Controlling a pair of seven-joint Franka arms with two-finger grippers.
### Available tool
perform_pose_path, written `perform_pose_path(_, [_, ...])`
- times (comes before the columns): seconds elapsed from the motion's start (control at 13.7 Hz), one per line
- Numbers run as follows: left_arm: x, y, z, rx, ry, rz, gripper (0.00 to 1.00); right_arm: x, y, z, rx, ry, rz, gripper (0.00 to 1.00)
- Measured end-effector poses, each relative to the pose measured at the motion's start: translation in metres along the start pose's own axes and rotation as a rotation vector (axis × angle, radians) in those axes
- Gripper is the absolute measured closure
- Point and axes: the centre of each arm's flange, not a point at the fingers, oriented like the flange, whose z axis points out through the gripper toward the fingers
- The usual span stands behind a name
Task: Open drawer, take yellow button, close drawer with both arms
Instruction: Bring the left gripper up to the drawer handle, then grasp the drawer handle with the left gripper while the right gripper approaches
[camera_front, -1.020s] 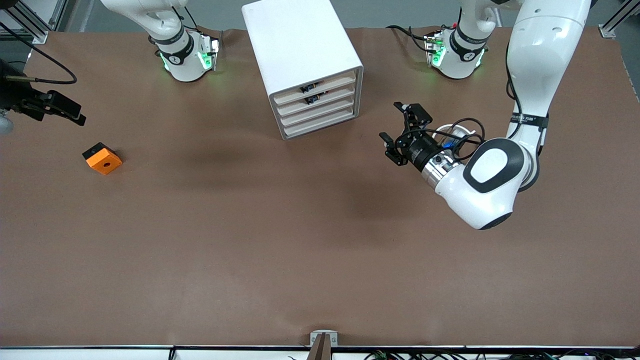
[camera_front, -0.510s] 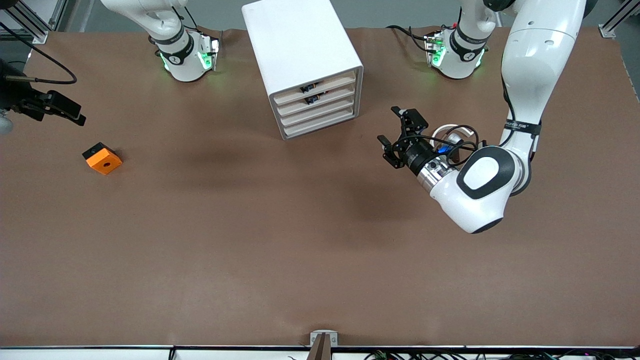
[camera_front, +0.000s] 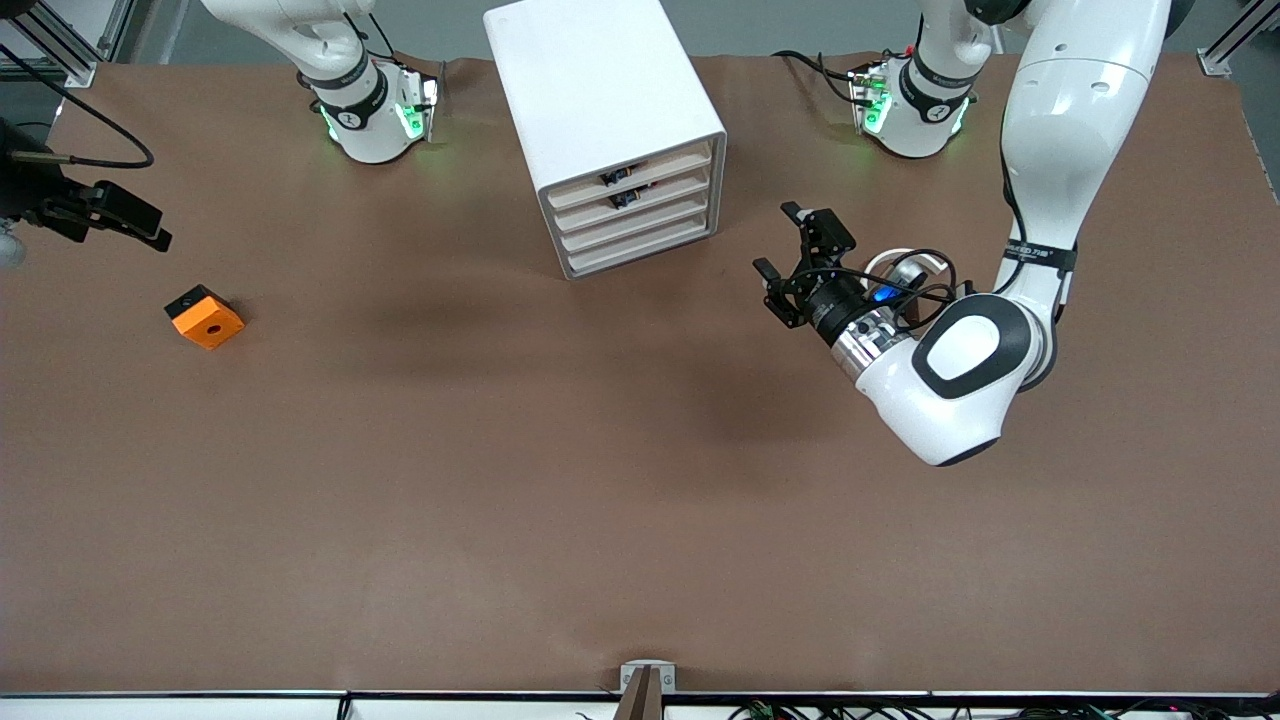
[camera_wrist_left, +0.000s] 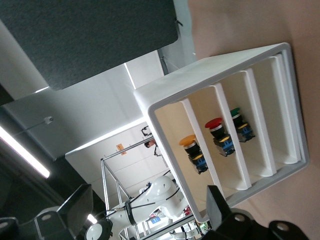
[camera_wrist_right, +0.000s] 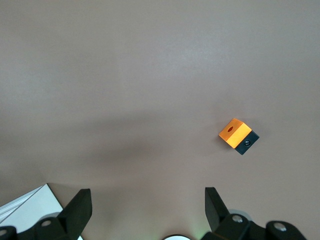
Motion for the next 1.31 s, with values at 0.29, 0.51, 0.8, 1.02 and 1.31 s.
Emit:
perform_pose_path(0.29, [-0.006,0.027,0.028,0.072,0.017,-0.164,0.0,0.0,0.0,0.0,0.0,0.001,0.0,0.0])
perform_pose_path(0.51, [-0.02,0.065,0.082,0.148,0.073,-0.277,0.0,0.002,0.0,0.002,-0.001,-0.003,0.001,0.0])
perform_pose_path(0.8, [-0.035,0.088,0.118,0.128,0.1,-0.294,0.18,0.005,0.005,-0.008,0.001,0.028,0.011,0.0])
perform_pose_path(1.02, [-0.046,0.097,0.139,0.096,0.107,-0.278,0.23,0.011,0.012,-0.017,0.007,0.08,0.026,0.0])
perform_pose_path(1.31, [-0.051,0.111,0.16,0.08,0.117,-0.284,0.49,0.019,0.007,-0.008,0.004,0.073,0.019,0.0])
